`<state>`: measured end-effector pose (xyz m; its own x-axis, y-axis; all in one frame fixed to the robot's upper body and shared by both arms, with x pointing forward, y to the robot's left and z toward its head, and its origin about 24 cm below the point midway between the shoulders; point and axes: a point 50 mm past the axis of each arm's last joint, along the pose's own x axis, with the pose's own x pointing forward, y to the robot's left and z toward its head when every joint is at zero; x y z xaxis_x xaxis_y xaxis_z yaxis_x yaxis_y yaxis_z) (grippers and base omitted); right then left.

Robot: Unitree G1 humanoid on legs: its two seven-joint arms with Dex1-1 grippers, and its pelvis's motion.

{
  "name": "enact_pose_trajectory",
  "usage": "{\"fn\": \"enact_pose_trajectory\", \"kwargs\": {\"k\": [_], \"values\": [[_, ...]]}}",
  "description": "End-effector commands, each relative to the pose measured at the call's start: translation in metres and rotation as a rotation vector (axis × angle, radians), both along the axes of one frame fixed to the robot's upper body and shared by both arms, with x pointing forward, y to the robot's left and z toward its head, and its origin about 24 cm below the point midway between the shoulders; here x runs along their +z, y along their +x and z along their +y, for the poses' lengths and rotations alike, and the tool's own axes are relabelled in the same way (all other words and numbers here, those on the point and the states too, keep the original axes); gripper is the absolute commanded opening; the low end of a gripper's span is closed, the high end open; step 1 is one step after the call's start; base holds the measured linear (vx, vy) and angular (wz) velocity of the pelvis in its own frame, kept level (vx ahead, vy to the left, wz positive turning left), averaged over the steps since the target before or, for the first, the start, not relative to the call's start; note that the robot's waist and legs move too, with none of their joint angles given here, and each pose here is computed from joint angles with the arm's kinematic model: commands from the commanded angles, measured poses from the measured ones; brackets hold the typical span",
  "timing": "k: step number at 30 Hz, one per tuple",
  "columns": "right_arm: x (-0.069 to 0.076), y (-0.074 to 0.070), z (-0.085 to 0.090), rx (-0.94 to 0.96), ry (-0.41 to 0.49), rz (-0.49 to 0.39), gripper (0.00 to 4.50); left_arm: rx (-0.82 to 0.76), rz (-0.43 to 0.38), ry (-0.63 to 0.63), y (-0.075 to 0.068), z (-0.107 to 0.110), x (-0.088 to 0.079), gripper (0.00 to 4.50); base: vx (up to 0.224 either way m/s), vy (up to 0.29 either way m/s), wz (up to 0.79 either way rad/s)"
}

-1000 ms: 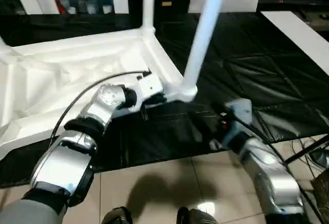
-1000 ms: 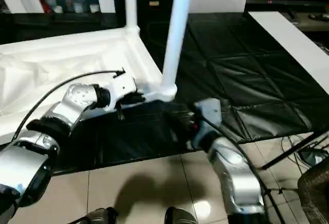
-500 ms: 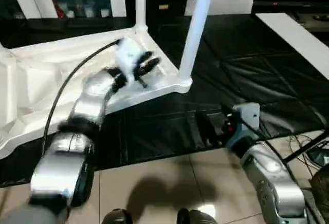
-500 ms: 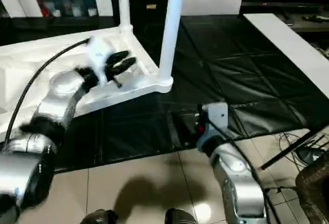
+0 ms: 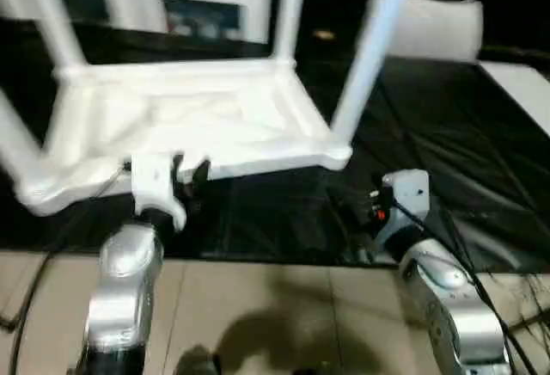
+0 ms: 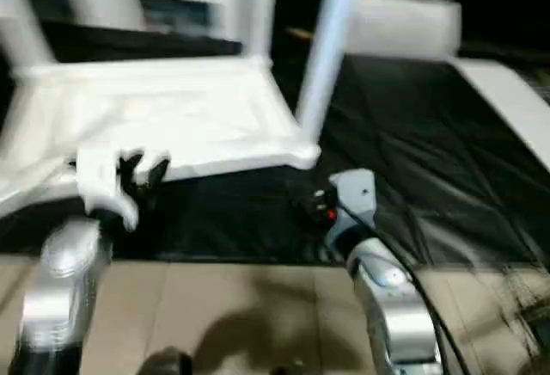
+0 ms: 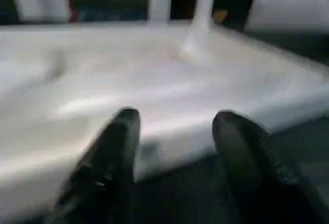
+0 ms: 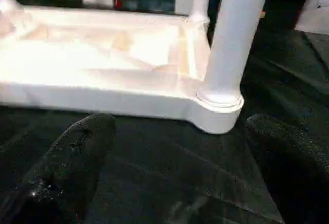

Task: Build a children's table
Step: Rotate leg to tighten

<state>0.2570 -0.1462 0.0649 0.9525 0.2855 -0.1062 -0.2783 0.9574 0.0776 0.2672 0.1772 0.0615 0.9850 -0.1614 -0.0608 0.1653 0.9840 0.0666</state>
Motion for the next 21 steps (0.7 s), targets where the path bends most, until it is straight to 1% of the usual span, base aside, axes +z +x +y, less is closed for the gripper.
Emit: {"fn": "enact_pose_trajectory", "kwargs": {"k": [1,2,3,4,5,6,8,10,11,12,14,16,17,18,19,21], "values": [[-0.004,0.0,-0.005,-0.048,0.027,0.03,4.5,0.025,-0.012,0.018,-0.001,-0.002,0.008,2.8,-0.04,0.018,0.28],[-0.008,-0.001,-0.006,-0.047,0.041,0.076,4.5,0.066,0.037,0.033,-0.006,0.001,0.005,2.93,-0.04,0.018,0.28],[-0.008,-0.001,-0.006,-0.047,0.041,0.076,4.5,0.066,0.037,0.033,-0.006,0.001,0.005,3.04,-0.07,0.039,0.27],[-0.009,-0.002,-0.006,-0.041,0.042,0.095,4.5,0.075,0.046,0.042,-0.007,0.002,0.004,3.09,-0.062,0.066,0.14],[-0.009,-0.005,-0.005,-0.02,0.035,0.098,4.5,0.089,0.052,0.058,-0.009,0.004,0.005,3.24,-0.062,0.066,0.14],[-0.009,-0.006,-0.005,-0.016,0.029,0.091,4.5,0.087,0.046,0.051,-0.009,0.003,0.006,3.24,-0.046,0.064,0.03],[-0.008,-0.008,-0.005,-0.019,0.02,0.081,4.5,0.063,0.038,0.041,-0.011,0.001,0.008,3.48,-0.075,0.022,0.01],[-0.008,-0.01,-0.004,-0.016,0.029,0.075,4.5,0.031,0.029,0.059,-0.012,-0.002,0.009,3.63,-0.035,0.001,0.01],[-0.008,-0.011,-0.004,-0.015,0.033,0.074,4.5,0.021,0.025,0.062,-0.013,-0.003,0.011,3.63,0.0,0.0,0.0],[-0.008,-0.012,-0.004,-0.016,0.031,0.073,4.5,0.016,0.018,0.052,-0.013,-0.003,0.012,3.76,0.0,0.0,0.0],[-0.01,-0.015,-0.004,-0.025,0.025,0.074,4.5,0.01,0.007,0.029,-0.014,-0.003,0.014,3.99,0.0,0.0,0.0],[-0.01,-0.016,-0.004,-0.037,0.025,0.075,4.5,0.03,0.01,0.001,-0.013,-0.002,0.016,4.03,0.0,0.0,0.0],[-0.01,-0.016,-0.005,-0.036,0.023,0.072,4.5,0.034,0.008,-0.019,-0.013,-0.002,0.017,4.22,0.0,0.0,0.0],[-0.01,-0.016,-0.005,-0.035,0.021,0.072,4.5,0.034,0.008,-0.018,-0.013,-0.002,0.017,4.22,0.0,0.0,0.0],[-0.009,-0.016,-0.005,-0.035,0.02,0.072,4.5,0.033,0.008,-0.018,-0.013,-0.002,0.017,4.42,0.0,0.0,0.0],[-0.008,-0.016,-0.005,-0.03,0.016,0.067,4.5,0.026,0.015,-0.003,-0.014,-0.002,0.015,4.46,0.0,0.0,0.0]]}}
